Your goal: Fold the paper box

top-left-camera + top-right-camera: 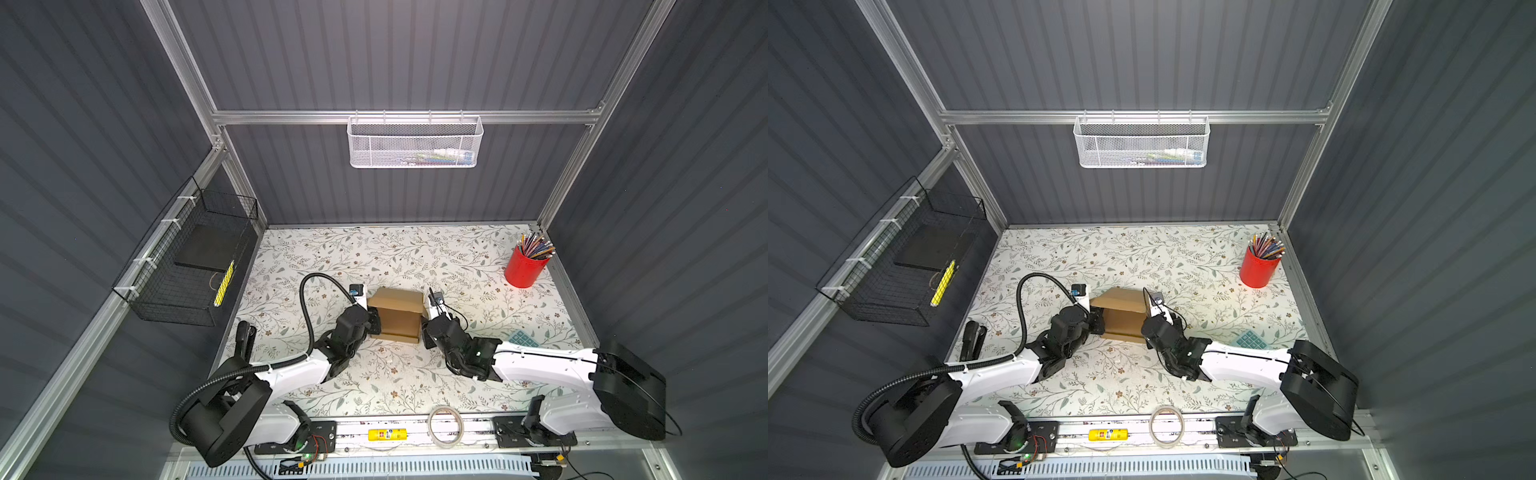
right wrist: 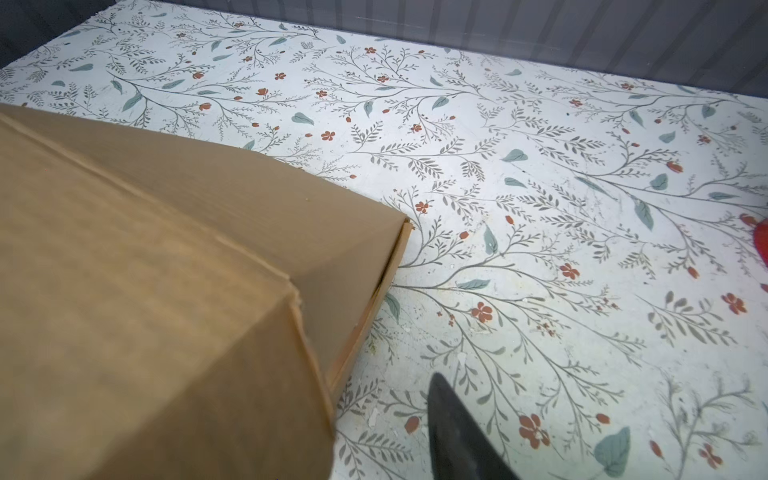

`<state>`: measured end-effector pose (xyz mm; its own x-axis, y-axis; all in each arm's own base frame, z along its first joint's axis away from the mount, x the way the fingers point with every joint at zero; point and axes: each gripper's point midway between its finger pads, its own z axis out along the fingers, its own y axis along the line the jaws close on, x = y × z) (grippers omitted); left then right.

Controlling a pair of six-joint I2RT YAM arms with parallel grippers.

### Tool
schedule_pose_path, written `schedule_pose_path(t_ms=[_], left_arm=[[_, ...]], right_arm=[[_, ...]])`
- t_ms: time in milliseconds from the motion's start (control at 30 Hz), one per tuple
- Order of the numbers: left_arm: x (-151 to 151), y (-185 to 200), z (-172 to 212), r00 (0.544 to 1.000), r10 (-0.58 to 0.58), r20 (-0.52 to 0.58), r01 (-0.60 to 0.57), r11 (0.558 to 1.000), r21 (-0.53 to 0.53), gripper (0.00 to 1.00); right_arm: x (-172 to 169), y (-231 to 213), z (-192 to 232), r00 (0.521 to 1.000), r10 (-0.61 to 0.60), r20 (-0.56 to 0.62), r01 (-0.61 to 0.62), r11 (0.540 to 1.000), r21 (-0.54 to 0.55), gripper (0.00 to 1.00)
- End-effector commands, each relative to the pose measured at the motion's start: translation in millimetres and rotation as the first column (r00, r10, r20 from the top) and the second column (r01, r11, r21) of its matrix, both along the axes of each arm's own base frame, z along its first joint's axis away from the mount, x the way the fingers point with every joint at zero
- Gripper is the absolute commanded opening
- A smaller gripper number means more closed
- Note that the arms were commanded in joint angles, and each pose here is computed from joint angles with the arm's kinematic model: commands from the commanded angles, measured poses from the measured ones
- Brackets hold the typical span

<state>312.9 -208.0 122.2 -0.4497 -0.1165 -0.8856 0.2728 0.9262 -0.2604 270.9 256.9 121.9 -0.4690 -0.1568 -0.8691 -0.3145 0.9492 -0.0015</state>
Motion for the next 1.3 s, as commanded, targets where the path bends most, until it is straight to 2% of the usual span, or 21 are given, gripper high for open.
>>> schedule_pose_path(t_ms=[0,233,667,967,1267], left_arm=[[-0.7,5.0,-3.6,1.0,0.025,-0.001,-0.025,1.0,0.006,0.13],[0.1,4.1,-5.4,1.0,0.025,-0.006,-0.025,1.0,0.007,0.13],[-0.5,2.4,-7.2,1.0,0.019,-0.013,-0.019,1.0,0.008,0.13],[-2.3,2.2,-6.2,1.0,0.011,-0.017,-0.011,1.0,0.002,0.17],[-5.3,4.1,-5.6,1.0,0.008,-0.019,-0.008,1.0,0.001,0.28]], right_arm=[[-5.3,-4.6,-4.1,1.0,0.005,-0.011,-0.005,1.0,-0.003,0.49],[-10.4,-4.0,-4.7,0.999,0.031,-0.014,-0.03,1.0,0.007,0.52],[-19.0,-24.4,-13.3,1.0,-0.012,-0.029,0.013,1.0,0.022,0.54],[-18.3,-46.2,-13.8,0.996,-0.083,-0.013,0.083,0.996,0.021,0.57],[1.5,-69.9,-5.7,0.992,-0.115,-0.057,0.121,0.987,0.111,0.61]])
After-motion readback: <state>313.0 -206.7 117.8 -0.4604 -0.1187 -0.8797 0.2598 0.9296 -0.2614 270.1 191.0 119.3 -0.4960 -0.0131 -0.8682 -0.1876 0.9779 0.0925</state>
